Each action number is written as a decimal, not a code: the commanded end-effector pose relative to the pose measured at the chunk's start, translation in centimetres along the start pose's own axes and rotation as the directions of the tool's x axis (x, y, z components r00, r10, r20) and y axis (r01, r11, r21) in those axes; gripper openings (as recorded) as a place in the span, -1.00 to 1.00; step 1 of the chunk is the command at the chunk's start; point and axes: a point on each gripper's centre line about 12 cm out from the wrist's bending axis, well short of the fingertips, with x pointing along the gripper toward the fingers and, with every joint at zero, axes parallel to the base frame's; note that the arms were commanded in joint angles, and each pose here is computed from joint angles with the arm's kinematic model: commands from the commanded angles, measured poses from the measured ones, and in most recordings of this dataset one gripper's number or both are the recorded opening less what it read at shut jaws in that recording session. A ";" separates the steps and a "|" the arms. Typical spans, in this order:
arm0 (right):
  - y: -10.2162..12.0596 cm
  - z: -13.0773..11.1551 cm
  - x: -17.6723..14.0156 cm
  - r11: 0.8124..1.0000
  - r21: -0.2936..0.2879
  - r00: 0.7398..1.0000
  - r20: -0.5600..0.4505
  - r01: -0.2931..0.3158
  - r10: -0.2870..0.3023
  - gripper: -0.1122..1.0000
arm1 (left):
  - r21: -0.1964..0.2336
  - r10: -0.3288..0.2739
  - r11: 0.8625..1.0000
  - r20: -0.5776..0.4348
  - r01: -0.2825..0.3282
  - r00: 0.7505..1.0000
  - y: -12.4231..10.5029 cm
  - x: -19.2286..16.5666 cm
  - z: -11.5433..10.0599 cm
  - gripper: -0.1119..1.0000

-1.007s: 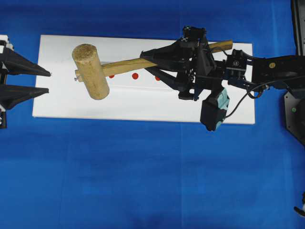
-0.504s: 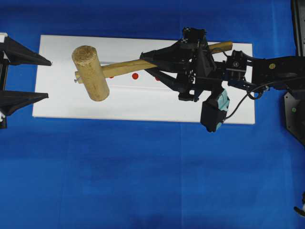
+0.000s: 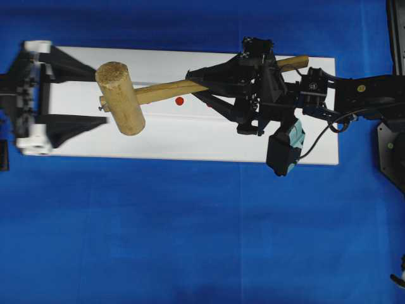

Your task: Hit the mark with a hammer.

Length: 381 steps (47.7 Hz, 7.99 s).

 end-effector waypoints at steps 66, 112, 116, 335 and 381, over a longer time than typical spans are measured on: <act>-1.6 1.5 0.1 0.998 0.062 1.000 0.001 -0.029 0.029 0.11 | -0.009 0.001 1.000 -0.040 -0.001 0.999 -0.2 4.6 0.5 0.01; -1.3 2.0 -1.9 0.782 0.619 0.979 -0.100 -0.080 0.179 0.91 | 0.326 -0.053 0.943 -0.062 0.071 0.997 -1.9 4.5 0.1 0.01; -1.1 1.9 -2.0 0.763 0.641 0.975 -0.104 -0.086 0.197 0.91 | 0.326 -0.055 0.943 -0.062 0.072 0.997 -1.9 4.4 0.1 0.01; 6.1 -8.0 -0.1 0.540 0.831 0.837 -0.386 0.132 0.389 -0.77 | 0.197 0.003 0.980 -0.184 0.034 0.983 0.1 -9.4 -2.2 0.78; 0.7 -4.2 -7.2 0.544 0.832 0.936 -0.270 0.108 0.227 -0.76 | 0.198 0.010 0.980 -0.181 0.027 0.983 0.2 -9.4 -2.3 0.78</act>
